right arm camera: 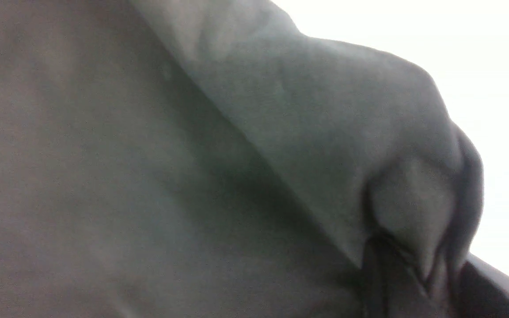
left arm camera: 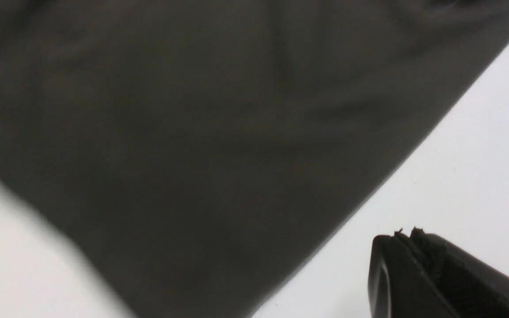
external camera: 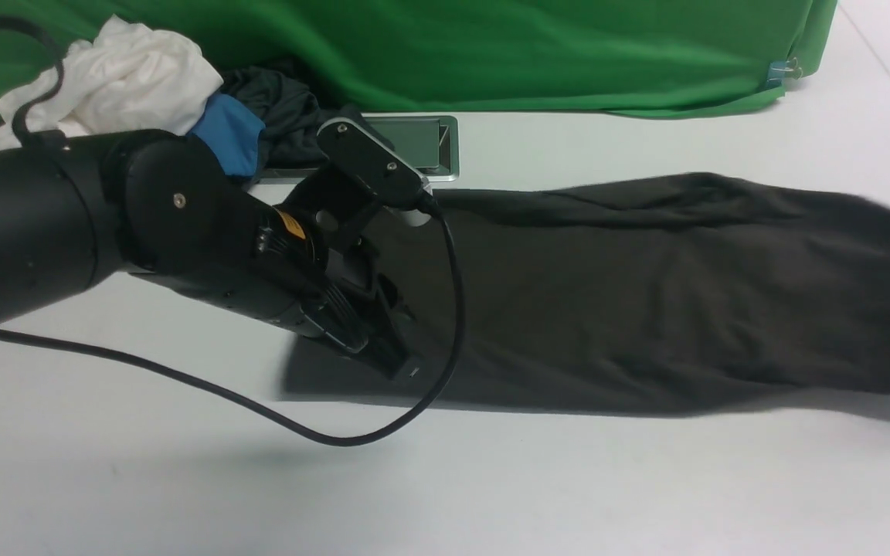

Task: Fold a long-sleeved shirt on a white desktop.
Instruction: 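Fold the right end of the dark garment over onto its left end with the right gripper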

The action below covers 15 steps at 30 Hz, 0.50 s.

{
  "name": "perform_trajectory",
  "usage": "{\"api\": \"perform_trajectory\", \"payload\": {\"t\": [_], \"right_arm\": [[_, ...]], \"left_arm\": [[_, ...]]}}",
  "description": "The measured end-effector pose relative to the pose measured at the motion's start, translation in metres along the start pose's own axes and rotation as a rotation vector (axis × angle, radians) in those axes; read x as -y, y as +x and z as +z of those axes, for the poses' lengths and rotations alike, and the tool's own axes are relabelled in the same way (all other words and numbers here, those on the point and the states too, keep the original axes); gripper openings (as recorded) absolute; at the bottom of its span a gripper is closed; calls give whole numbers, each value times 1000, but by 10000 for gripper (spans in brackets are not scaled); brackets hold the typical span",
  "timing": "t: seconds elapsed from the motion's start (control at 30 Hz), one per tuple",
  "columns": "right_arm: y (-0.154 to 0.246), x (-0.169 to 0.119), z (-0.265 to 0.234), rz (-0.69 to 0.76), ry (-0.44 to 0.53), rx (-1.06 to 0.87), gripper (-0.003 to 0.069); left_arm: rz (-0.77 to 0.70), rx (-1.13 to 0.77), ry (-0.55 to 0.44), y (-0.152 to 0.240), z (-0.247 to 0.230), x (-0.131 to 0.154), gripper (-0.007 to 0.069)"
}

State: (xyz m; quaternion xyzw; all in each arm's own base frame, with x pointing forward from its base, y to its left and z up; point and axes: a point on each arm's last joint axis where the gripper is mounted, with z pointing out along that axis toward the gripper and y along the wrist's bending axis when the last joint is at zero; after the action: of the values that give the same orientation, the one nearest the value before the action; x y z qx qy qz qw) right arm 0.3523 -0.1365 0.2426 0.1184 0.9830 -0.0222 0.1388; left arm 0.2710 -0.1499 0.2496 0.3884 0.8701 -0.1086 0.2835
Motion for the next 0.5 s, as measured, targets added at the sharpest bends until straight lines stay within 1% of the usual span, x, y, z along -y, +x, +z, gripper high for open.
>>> {"api": "perform_trajectory", "payload": {"t": [0.1,0.27,0.33,0.37,0.5], "right_arm": [[3,2,-14,6,8,22,125],[4,-21,-36,-23,-40,71,125],[6,-41,-52,-39,-100,115,125],[6,-45,-55,-46,-112,122,125],[11,-82,-82,-57,-264,185,125]], "left_arm": [[0,0,0,0,0,0,50],[8,-3,-4,0,0,0,50],[14,-5,-7,0,0,-1,50],[14,-5,-7,0,0,-1,50],[35,-16,-15,1,0,-1,50]]}}
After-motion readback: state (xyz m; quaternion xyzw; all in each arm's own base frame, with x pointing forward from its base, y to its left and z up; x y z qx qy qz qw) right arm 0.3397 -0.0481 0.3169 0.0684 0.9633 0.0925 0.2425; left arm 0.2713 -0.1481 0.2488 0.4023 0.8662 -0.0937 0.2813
